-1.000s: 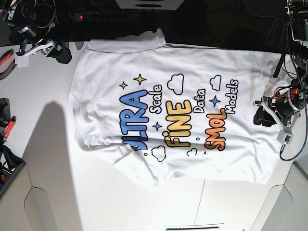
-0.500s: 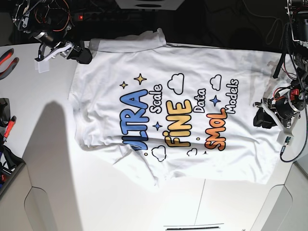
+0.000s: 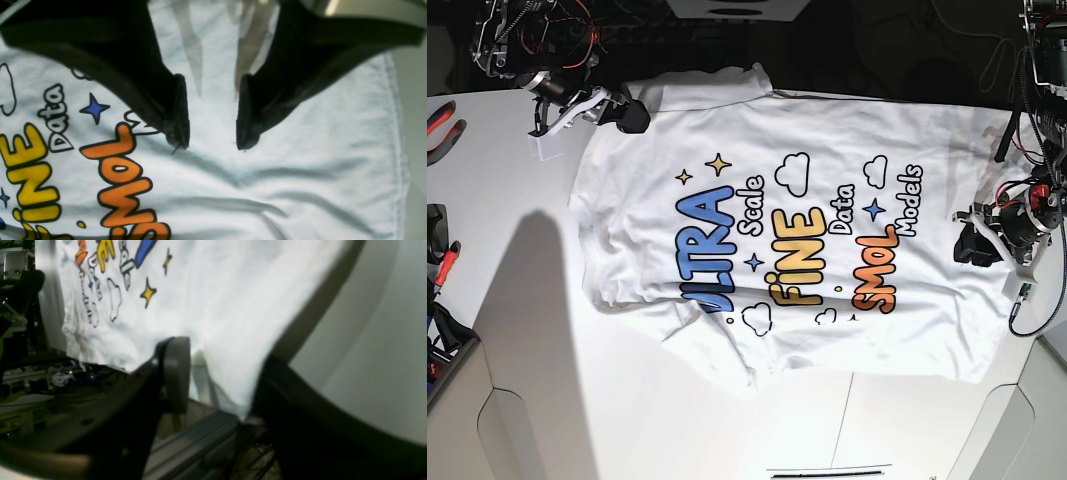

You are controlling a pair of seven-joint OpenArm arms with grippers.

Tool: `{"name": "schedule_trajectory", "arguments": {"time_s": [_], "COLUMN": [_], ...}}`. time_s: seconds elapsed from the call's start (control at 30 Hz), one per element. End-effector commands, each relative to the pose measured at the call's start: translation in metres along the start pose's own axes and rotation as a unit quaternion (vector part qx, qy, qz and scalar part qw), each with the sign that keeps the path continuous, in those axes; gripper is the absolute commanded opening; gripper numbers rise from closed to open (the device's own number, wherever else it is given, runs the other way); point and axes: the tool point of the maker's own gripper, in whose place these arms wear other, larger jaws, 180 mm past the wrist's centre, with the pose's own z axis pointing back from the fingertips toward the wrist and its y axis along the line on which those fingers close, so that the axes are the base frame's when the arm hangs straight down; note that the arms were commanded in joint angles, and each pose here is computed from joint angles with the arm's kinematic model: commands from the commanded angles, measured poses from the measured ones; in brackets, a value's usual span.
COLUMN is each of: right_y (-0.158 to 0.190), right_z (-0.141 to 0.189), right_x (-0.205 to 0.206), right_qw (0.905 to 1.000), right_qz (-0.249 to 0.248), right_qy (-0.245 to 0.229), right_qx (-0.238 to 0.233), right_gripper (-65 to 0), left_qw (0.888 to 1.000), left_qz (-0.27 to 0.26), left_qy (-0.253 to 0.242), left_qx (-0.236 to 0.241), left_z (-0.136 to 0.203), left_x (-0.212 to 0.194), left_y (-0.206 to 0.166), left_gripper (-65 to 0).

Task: Layout the t-shirt on the table in an organized manner, then fold the t-shirt properly
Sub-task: 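Grasp the shirt hem corners with both grippers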

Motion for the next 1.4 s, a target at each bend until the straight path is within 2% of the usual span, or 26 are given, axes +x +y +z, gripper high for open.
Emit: {"name": "schedule_trajectory", "arguments": {"time_s": [0.0, 0.07, 0.1, 0.17, 0.27, 0.4, 0.5, 0.6, 0.67, 0.73, 0.87, 1.03, 1.37], "right_y": [-0.003, -0.005, -0.006, -0.009, -0.009, -0.008, -0.008, -0.007, -0.006, -0.006, -0.006, -0.006, -0.006], "right_z": [0.003, 0.003, 0.003, 0.003, 0.003, 0.002, 0.002, 0.001, 0.001, 0.001, 0.001, 0.001, 0.001], "right_x": [-0.001, -0.002, -0.003, -0.004, -0.002, 0.001, 0.002, 0.006, 0.008, 0.008, 0.008, 0.008, 0.008], "right_qw": [0.9999, 0.9998, 0.9997, 0.9994, 0.9995, 0.9995, 0.9995, 0.9995, 0.9995, 0.9995, 0.9995, 0.9995, 0.9995], "right_qz": [0.009, 0.012, 0.013, 0.016, 0.017, 0.019, 0.019, 0.022, 0.023, 0.023, 0.023, 0.023, 0.023], "right_qy": [0.007, 0.011, 0.013, 0.016, 0.01, 0.007, 0.006, 0.003, 0.001, 0.001, 0.001, 0.001, 0.001], "right_qx": [-0.009, -0.016, -0.018, -0.025, -0.026, -0.025, -0.025, -0.024, -0.022, -0.022, -0.022, -0.023, -0.022], "right_gripper": [-45.0, -60.1, -65.0, -65.0, -65.0, -65.0, -65.0, -65.0, -65.0, -65.0, -65.0, -65.0, -65.0], "left_qw": [0.999, 0.998, 0.997, 0.993, 0.987, 0.974, 0.966, 0.957, 0.955, 0.951, 0.951, 0.95, 0.944], "left_qz": [-0.014, -0.032, -0.037, -0.03, 0.004, 0.1, 0.183, 0.255, 0.28, 0.295, 0.292, 0.287, 0.316], "left_qy": [-0.032, -0.039, -0.044, -0.057, -0.077, -0.087, -0.07, -0.049, -0.033, -0.024, -0.01, -0.017, 0.019], "left_qx": [0.007, 0.029, 0.054, 0.1, 0.14, 0.186, 0.169, 0.13, 0.095, 0.085, 0.1, 0.12, 0.093], "left_z": [0.005, 0.008, 0.011, 0.022, 0.043, 0.069, 0.076, 0.078, 0.077, 0.082, 0.096, 0.11, 0.096], "left_x": [0.023, 0.026, 0.028, 0.034, 0.037, 0.008, -0.031, -0.066, -0.083, -0.094, -0.112, -0.12, -0.147], "left_y": [0.008, 0.018, 0.029, 0.054, 0.085, 0.132, 0.149, 0.151, 0.143, 0.143, 0.149, 0.158, 0.129], "left_gripper": [-37.9, -37.9, -37.9, -37.9, -37.9, -37.9, -37.9, -36.3, -33.1, -32.7, -32.7, -32.7, -32.7]}}
